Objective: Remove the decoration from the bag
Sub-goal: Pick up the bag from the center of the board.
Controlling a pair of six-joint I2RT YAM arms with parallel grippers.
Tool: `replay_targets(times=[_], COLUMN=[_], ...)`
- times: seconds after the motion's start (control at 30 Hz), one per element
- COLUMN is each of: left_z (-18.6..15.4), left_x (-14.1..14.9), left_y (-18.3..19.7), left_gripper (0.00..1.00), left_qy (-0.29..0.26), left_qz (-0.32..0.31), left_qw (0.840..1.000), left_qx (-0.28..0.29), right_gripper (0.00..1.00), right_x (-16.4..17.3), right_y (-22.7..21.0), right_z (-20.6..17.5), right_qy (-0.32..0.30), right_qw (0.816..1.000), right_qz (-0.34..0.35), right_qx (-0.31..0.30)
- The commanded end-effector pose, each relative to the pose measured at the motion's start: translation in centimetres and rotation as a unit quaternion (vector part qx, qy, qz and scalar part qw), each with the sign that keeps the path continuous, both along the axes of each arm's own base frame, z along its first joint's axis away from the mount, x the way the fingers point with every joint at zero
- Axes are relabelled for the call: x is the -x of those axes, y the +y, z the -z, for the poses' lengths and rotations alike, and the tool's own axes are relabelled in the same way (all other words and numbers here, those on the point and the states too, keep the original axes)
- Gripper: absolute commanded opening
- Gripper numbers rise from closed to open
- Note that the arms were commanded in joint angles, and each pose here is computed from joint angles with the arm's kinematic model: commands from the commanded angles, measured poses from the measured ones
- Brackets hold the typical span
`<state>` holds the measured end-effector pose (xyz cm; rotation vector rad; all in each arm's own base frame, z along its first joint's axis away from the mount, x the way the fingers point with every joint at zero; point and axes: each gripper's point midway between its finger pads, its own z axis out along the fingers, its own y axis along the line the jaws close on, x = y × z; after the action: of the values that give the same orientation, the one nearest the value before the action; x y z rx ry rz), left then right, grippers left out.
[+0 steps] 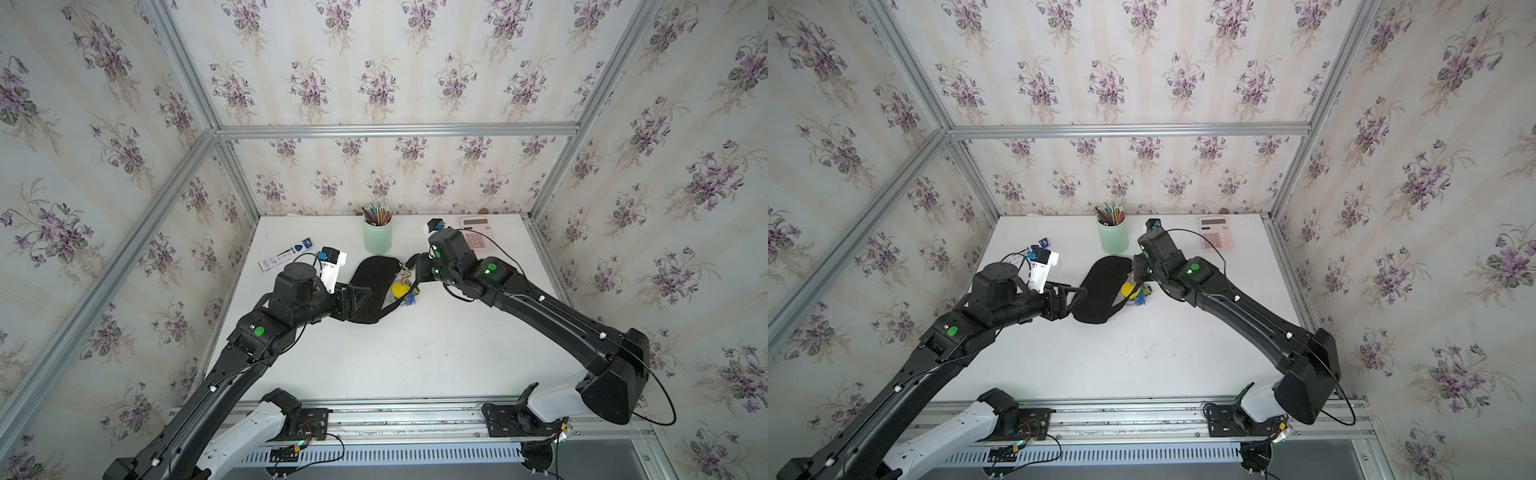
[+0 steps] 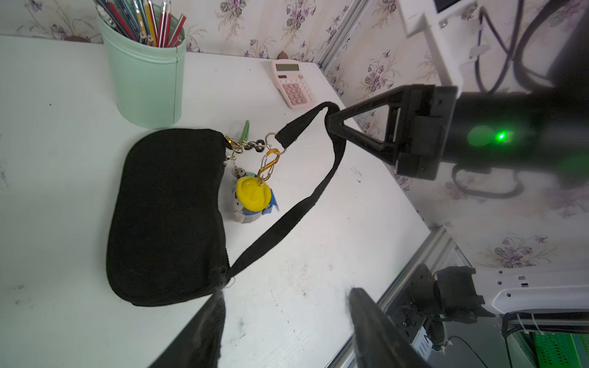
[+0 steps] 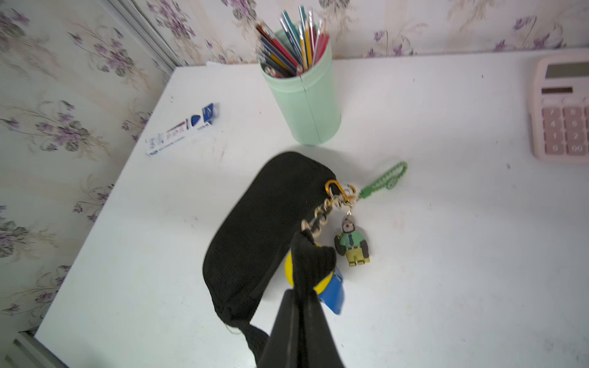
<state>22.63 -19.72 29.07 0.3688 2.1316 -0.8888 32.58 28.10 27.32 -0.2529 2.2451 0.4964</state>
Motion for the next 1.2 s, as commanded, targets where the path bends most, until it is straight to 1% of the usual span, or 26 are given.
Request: replay_targets(times=[0.0, 0.13, 0.23, 0.27, 0.37, 0.5, 0.67, 0.8, 0.87, 1.03, 1.1, 1.17], left_z=[-2.6, -4.8, -6.4, -7.1, -8.5, -10.2, -11.7, -12.1, -11.9, -11.8, -11.8, -11.8], left_x=[-1.4, -2.6, -3.7, -4.2, -5.2, -5.8, -5.2, -3.1, -2.4, -2.7, -3.0, -3.4], left_y=[-0.3, -0.9, -1.5, -1.8, -2.6, -4.0, -5.8, -7.5, -7.9, -7.9, -7.9, -8.0], left_gripper=[0.62, 0.6, 0.6, 0.6, 0.59, 0.57, 0.56, 0.57, 0.58, 0.56, 0.51, 0.48], left_qy=[-0.065, -0.112, -0.149, -0.165, -0.192, -0.226, -0.256, -0.269, -0.267, -0.273, -0.276, -0.28], left_qz=[-0.006, -0.004, 0.0, 0.002, 0.013, 0.043, 0.105, 0.195, 0.22, 0.225, 0.224, 0.22], left_qw=[0.998, 0.993, 0.988, 0.986, 0.981, 0.972, 0.96, 0.941, 0.936, 0.935, 0.934, 0.934], left_qx=[0.016, 0.028, 0.029, 0.03, 0.033, 0.042, 0.048, 0.06, 0.059, 0.039, 0.032, 0.026], right_gripper=[0.0, 0.0, 0.0, 0.0, 0.0, 0.0, 0.0, 0.0, 0.0, 0.0, 0.0, 0.0], right_x=[0.2, 0.4, 0.8, 1.1, 1.8, 3.4, 4.6, 4.8, 5.0, 6.3, 6.5, 6.8], right_y=[-0.2, 0.0, 0.4, 0.6, 0.9, 1.6, 1.7, 1.7, 1.9, 2.5, 2.7, 2.8], right_z=[-2.7, -7.0, -10.3, -11.9, -14.7, -17.5, -18.9, -18.9, -18.9, -19.5, -19.6, -19.7], right_qy=[-0.04, -0.095, -0.139, -0.158, -0.196, -0.236, -0.259, -0.259, -0.259, -0.265, -0.265, -0.265], right_qw=[0.998, 0.993, 0.985, 0.981, 0.971, 0.953, 0.939, 0.933, 0.93, 0.915, 0.913, 0.91], right_qz=[-0.036, -0.064, -0.097, -0.112, -0.139, -0.189, -0.226, -0.248, -0.258, -0.296, -0.303, -0.31], right_qx=[0.027, 0.026, 0.02, 0.017, 0.007, -0.014, -0.032, -0.041, -0.044, -0.063, -0.068, -0.072])
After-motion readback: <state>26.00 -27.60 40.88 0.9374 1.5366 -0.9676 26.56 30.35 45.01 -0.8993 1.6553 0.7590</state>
